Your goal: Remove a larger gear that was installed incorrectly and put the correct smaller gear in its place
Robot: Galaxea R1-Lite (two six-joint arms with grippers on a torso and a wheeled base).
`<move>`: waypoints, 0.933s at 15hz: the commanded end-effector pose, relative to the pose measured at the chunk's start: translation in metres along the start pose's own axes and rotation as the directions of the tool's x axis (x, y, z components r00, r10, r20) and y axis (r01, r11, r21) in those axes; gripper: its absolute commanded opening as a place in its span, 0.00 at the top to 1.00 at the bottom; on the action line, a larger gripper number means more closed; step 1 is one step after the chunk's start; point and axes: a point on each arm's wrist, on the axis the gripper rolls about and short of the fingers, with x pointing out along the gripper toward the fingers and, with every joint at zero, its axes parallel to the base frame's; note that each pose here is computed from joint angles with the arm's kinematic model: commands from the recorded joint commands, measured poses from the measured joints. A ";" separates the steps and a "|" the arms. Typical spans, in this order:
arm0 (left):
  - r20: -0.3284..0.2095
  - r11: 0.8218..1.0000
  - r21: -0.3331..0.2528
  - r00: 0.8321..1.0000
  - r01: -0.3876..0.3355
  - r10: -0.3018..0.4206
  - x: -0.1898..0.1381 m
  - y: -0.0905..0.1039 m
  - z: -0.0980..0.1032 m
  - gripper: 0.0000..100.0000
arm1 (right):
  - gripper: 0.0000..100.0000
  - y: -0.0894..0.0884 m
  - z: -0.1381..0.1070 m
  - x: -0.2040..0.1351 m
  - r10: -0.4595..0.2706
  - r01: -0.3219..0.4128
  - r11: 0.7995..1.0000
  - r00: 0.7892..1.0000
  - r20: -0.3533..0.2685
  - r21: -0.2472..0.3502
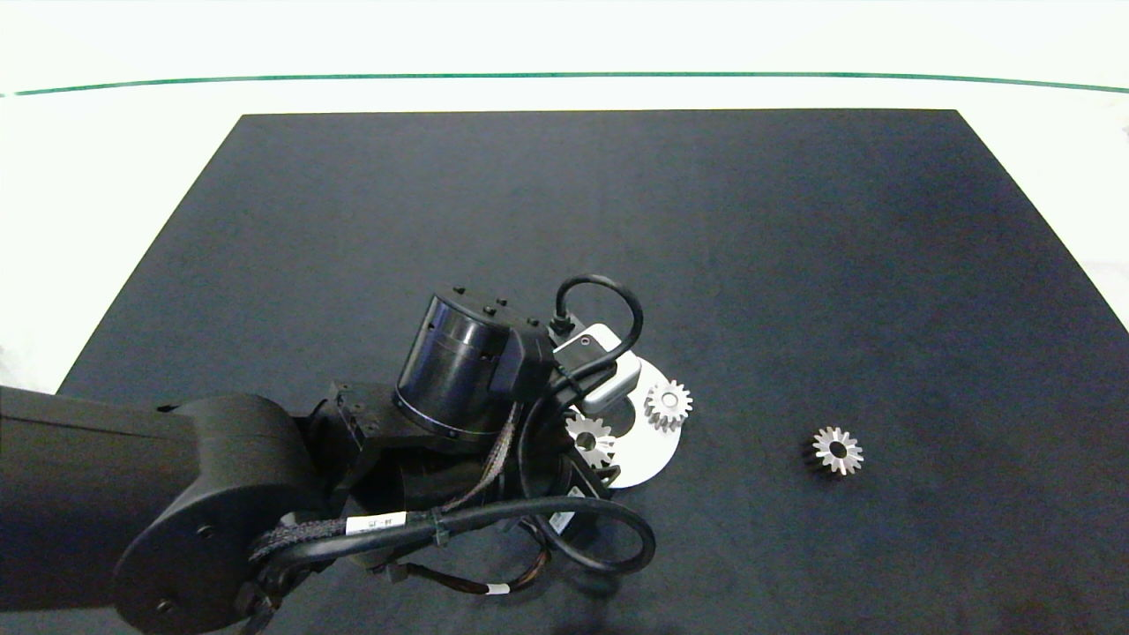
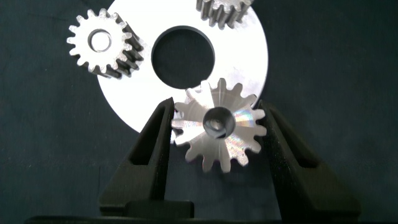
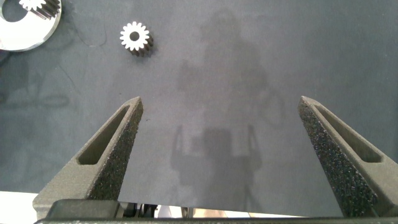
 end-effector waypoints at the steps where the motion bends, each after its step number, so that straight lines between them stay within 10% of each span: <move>1: 0.028 1.000 0.002 1.000 -0.001 0.001 -0.017 0.001 0.005 0.72 | 0.00 0.000 -0.001 -0.002 0.000 0.000 1.000 1.000 0.005 0.000; 14: -0.100 0.954 -0.178 0.969 -0.242 0.227 -0.037 0.089 -0.047 0.72 | 0.00 0.000 -0.002 -0.002 -0.004 0.004 1.000 1.000 0.000 -0.002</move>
